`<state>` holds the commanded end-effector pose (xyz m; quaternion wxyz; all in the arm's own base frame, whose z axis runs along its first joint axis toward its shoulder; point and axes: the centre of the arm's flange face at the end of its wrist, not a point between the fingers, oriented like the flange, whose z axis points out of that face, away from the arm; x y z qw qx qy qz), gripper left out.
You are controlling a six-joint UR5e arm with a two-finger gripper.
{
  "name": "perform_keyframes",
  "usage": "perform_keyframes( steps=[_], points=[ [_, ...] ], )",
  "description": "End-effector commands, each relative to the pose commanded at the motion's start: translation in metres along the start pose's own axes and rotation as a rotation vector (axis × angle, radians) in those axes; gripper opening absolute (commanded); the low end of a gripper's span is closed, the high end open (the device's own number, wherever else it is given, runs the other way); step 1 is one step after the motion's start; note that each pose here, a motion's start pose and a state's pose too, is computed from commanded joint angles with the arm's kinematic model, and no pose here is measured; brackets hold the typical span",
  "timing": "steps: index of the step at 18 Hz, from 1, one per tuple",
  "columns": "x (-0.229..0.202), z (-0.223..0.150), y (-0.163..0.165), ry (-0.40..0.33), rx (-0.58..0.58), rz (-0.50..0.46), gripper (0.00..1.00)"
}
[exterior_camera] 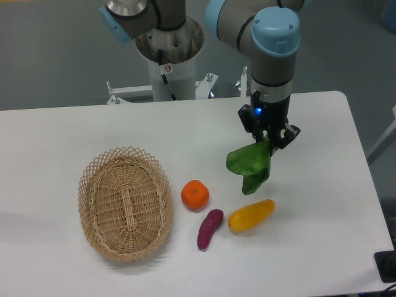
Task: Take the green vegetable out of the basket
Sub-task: 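Lift the bok choy out of the basket and raise it up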
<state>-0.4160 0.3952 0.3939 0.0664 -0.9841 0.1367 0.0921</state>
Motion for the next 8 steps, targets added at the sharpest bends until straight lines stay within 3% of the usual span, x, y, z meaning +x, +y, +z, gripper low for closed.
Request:
perform_keyframes(
  steps=[8],
  points=[
    [-0.0005, -0.0008, -0.0003, -0.003, 0.002, 0.0, 0.39]
  ],
)
